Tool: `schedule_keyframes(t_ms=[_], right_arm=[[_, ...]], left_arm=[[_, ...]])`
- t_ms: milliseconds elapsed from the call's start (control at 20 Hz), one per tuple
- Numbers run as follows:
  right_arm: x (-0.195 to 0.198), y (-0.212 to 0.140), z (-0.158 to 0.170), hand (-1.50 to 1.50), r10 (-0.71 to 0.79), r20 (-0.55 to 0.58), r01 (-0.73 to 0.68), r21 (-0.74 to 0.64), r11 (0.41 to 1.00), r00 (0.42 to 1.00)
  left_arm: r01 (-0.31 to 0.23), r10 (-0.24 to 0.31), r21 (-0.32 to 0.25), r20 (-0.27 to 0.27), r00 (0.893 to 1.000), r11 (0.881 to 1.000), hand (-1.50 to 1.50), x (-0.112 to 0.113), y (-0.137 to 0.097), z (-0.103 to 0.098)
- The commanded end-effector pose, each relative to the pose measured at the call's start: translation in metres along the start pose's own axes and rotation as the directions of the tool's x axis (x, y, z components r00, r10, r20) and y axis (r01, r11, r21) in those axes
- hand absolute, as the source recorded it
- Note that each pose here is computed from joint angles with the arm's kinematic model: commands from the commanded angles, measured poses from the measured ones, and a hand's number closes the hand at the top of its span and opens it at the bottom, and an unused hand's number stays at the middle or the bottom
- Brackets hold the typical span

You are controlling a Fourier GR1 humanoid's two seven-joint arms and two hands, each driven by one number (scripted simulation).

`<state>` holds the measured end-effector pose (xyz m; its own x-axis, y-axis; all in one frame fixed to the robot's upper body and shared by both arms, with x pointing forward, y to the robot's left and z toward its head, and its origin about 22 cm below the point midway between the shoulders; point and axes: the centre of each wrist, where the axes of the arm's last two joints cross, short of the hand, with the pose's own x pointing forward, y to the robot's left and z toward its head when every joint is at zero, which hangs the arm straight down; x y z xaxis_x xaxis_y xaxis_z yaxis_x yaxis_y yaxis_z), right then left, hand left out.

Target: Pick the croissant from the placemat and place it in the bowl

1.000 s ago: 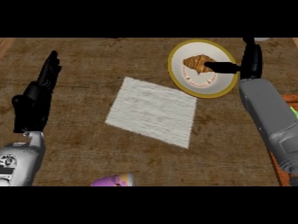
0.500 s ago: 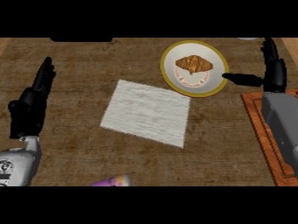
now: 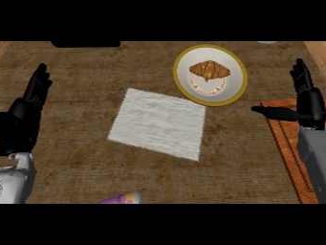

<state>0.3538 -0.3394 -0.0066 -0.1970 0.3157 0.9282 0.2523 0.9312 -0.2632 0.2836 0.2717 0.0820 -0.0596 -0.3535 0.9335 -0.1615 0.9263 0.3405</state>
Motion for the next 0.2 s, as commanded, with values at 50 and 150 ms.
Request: schedule_keyframes(t_ms=[50, 150], right_arm=[[0.013, 0.001, 0.022, -1.50, -0.010, 0.026, 0.010, 0.012, 1.000, 1.000], [-0.011, 0.000, 0.051, -1.50, -0.012, 0.025, 0.011, 0.023, 1.000, 1.000]], left_arm=[[-0.012, 0.012, -0.002, 0.011, 1.000, 1.000, 0.00, 0.007, -0.013, -0.003], [-0.007, 0.007, 0.001, 0.013, 1.000, 1.000, 0.00, 0.002, -0.008, 0.007]])
